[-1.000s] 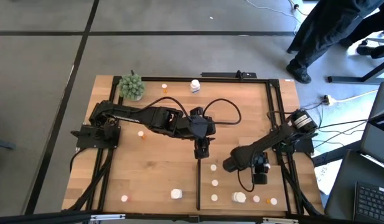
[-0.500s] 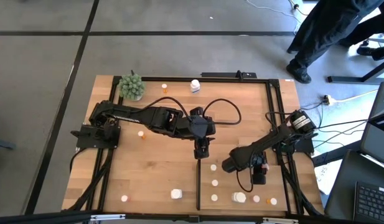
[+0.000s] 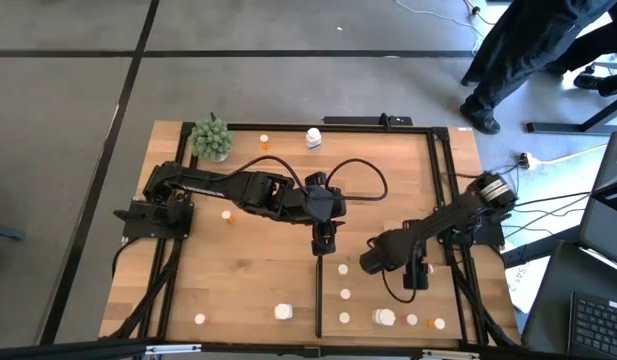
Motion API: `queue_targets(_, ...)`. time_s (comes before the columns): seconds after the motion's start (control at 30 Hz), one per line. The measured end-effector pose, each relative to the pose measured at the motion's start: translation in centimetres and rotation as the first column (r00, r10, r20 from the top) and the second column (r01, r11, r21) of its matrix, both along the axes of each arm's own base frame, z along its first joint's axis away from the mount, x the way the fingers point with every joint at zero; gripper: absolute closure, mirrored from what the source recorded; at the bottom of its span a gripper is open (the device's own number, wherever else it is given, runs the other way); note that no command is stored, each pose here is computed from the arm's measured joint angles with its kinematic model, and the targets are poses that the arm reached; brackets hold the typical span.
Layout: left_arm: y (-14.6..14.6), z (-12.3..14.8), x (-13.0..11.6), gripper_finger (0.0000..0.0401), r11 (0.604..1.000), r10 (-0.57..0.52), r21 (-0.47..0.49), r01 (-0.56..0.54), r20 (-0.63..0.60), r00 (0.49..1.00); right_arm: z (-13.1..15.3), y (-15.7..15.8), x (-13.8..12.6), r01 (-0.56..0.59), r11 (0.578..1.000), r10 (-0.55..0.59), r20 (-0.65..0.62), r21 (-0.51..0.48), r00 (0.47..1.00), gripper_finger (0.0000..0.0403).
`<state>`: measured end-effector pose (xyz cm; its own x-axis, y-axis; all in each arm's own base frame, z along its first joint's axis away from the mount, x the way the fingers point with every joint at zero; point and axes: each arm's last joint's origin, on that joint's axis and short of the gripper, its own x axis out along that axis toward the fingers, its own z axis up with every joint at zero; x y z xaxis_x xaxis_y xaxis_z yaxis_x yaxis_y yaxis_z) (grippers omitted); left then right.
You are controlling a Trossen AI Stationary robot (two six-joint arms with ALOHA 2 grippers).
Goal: Pick and place medicine bottles onto shelf by color
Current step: Put the top pink pill bottle on the shelf aligned with the other pink pill bottle
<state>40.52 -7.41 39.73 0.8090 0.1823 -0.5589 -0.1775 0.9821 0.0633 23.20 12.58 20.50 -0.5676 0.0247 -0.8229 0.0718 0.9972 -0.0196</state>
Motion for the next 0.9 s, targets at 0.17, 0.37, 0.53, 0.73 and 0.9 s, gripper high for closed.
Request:
queue_targets(0.17,0.0,0.0,0.0,0.0259,1.0,0.0,0.0,0.0,-0.002,1.0,3.6,-0.6,-0.8,0.058,0.998,-0.05,0.174,-0.04,0.983,0.0231)
queue_targets(0.37,0.1,0.0,0.0,0.0259,1.0,0.007,-0.007,-0.007,-0.003,1.0,8.3,-2.3,-3.6,0.208,0.976,-0.168,0.406,-0.056,0.898,0.0231)
queue_targets(0.53,1.1,0.0,0.2,0.0259,0.996,0.066,-0.059,-0.066,0.008,0.998,11.5,-3.5,-6.7,0.276,0.961,-0.204,0.599,-0.03,0.774,0.0231)
queue_targets(0.73,2.7,0.6,0.9,0.0259,0.987,0.015,-0.163,-0.002,0.08,0.997,14.2,-4.1,-9.4,0.225,0.973,-0.171,0.801,0.047,0.574,0.0231)
queue_targets(0.9,3.0,0.9,2.1,0.0259,0.992,-0.032,-0.118,0.053,0.171,0.985,15.6,-4.4,-11.0,0.089,0.992,-0.116,0.878,0.084,0.464,0.0231)
